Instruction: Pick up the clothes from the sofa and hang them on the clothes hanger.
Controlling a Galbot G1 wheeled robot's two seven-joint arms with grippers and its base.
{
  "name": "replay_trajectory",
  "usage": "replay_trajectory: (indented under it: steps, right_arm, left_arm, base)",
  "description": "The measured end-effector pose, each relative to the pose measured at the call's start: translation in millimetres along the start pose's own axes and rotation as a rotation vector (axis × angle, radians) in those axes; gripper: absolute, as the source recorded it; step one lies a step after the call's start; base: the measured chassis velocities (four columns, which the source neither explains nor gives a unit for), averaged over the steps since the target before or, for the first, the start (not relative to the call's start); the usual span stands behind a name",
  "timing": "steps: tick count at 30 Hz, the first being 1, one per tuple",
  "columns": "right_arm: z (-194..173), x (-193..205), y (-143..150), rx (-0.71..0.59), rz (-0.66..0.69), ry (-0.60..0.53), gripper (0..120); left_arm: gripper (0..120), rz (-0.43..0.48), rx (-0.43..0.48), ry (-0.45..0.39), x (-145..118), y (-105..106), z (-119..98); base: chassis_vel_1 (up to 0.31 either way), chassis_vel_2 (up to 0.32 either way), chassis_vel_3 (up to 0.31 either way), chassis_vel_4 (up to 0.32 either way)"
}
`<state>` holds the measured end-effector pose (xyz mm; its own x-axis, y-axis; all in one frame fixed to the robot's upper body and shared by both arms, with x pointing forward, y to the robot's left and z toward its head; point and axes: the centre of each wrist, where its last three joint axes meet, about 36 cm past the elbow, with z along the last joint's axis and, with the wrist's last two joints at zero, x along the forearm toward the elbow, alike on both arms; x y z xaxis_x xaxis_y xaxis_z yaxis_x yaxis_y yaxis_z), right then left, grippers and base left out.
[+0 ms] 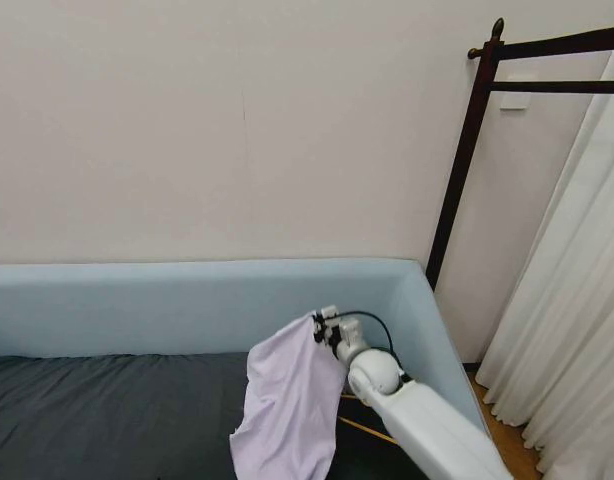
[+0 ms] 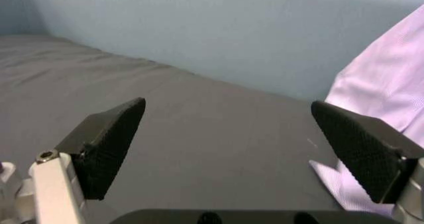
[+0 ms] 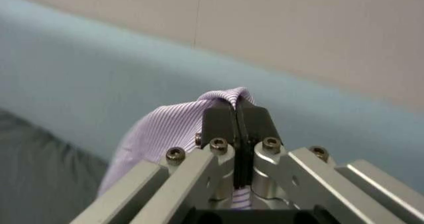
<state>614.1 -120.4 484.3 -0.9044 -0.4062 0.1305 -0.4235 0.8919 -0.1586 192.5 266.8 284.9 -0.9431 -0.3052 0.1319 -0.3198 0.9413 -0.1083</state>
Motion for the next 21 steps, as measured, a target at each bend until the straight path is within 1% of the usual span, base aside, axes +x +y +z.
replay_trajectory:
  steps: [2,3,4,5,7,8,11,12,13,16,17,18,20,21]
  right_arm:
    - [-28,-5,-6,0.026,-0.005,-0.047,0]
    - [-52,-8,-9,0.039,-0.012,-0.085,0]
    - [-52,-8,-9,0.039,-0.012,-0.085,0]
    - [-70,-10,-9,0.047,-0.019,-0.115,0]
    - [-103,-13,-2,0.056,-0.050,-0.177,0]
    - [-103,-13,-2,0.056,-0.050,-0.177,0]
    - [-149,-15,20,0.020,-0.111,-0.270,0]
    - [-149,-15,20,0.020,-0.111,-0.270,0]
    - [-160,-15,26,0.000,-0.133,-0.292,0]
    - [-181,1,46,-0.120,-0.249,-0.340,0]
    - [-181,1,46,-0.120,-0.249,-0.340,0]
    - [-178,9,50,-0.153,-0.287,-0.342,0]
    - [-154,30,48,-0.208,-0.343,-0.323,0]
    - [-154,30,48,-0.208,-0.343,-0.323,0]
  left_arm:
    - [99,-0.001,0.002,-0.002,0,0,-1]
    - [99,-0.002,0.004,-0.005,0,0,-2]
    - [99,-0.002,0.004,-0.005,0,0,-2]
    - [99,-0.003,0.007,-0.007,-1,0,-2]
    - [99,-0.006,0.010,-0.010,-1,0,-3]
    - [99,-0.006,0.010,-0.010,-1,0,-3]
    - [99,-0.008,0.015,-0.017,-1,-1,-5]
    - [99,-0.008,0.015,-0.017,-1,-1,-5]
    - [99,-0.009,0.017,-0.018,-1,-1,-5]
    - [99,-0.014,0.021,-0.019,-1,-1,-5]
    - [99,-0.014,0.021,-0.019,-1,-1,-5]
    - [99,-0.015,0.021,-0.018,-1,-1,-4]
    - [99,-0.017,0.020,-0.008,0,-1,0]
    - [99,-0.017,0.020,-0.008,0,-1,0]
  base:
    - [0.000,0.000,0.000,0.000]
    - [0.000,0.000,0.000,0.000]
    - [0.000,0.000,0.000,0.000]
    - [0.000,0.000,0.000,0.000]
    - [0.000,0.000,0.000,0.000]
    - [0.000,0.000,0.000,0.000]
    - [0.000,0.000,0.000,0.000]
    - [0.000,0.000,0.000,0.000]
    - [0.000,0.000,0.000,0.000]
    - [0.000,0.000,0.000,0.000]
    - [0.000,0.000,0.000,0.000]
    - [0.000,0.000,0.000,0.000]
    - [0.000,0.000,0.000,0.000]
    - [0.000,0.000,0.000,0.000]
